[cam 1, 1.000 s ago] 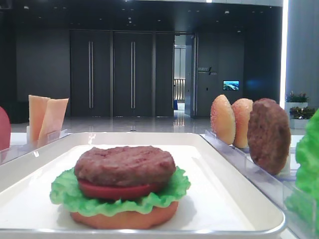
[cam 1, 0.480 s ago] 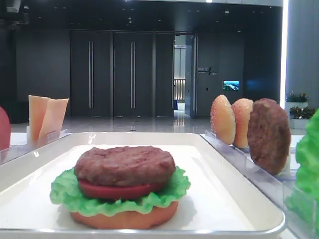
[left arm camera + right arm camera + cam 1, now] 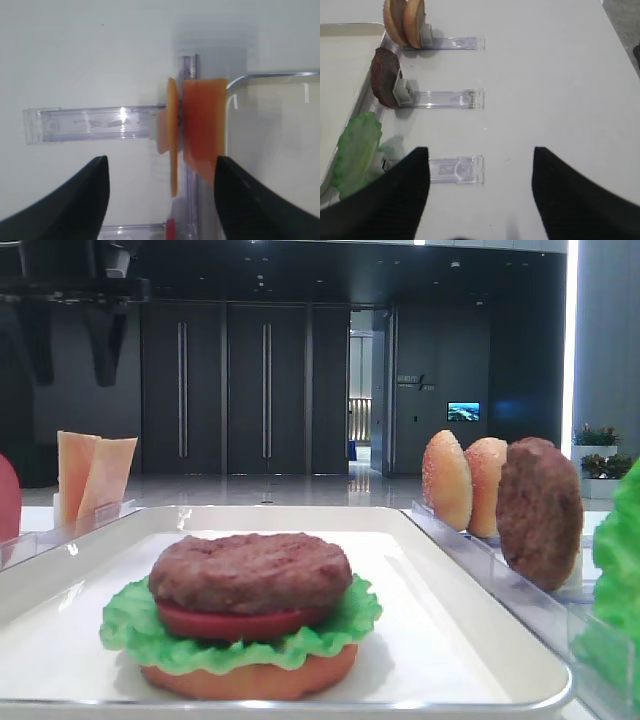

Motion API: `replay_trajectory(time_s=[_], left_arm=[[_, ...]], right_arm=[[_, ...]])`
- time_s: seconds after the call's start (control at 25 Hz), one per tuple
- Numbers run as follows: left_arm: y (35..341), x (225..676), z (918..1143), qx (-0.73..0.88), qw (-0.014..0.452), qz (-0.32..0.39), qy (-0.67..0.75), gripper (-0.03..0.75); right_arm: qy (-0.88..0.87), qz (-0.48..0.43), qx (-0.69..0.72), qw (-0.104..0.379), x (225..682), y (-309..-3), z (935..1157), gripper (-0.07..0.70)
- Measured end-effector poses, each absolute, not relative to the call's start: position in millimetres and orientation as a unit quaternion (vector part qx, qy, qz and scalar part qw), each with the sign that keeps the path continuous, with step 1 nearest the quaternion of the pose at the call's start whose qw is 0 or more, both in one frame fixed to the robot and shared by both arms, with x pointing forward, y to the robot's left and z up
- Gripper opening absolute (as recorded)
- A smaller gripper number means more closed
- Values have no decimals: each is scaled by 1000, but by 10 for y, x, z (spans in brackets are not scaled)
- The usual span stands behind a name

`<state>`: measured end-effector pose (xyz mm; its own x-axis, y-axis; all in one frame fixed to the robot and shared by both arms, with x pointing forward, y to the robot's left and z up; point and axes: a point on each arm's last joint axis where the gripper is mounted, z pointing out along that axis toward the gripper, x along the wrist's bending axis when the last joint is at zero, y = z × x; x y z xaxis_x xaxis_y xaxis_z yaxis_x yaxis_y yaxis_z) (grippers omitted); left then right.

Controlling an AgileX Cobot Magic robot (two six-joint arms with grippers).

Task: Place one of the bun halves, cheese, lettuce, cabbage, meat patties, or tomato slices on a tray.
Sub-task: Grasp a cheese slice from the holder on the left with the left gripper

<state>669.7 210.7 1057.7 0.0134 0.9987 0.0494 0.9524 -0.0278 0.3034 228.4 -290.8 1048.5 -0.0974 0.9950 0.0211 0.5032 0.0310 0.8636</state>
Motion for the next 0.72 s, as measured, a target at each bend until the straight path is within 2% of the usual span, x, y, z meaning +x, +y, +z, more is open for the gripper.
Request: replay_trajectory(time_s=[0.28,0.72], left_arm=[[1838,6696,10399,707,81,113,693,505],[1735,6723,10223,703,64,108,700,505]], right_arm=[[639,375,586,328,2284,-2908,10485,427],[639,375,586,328,2284,-2908,10485,427]])
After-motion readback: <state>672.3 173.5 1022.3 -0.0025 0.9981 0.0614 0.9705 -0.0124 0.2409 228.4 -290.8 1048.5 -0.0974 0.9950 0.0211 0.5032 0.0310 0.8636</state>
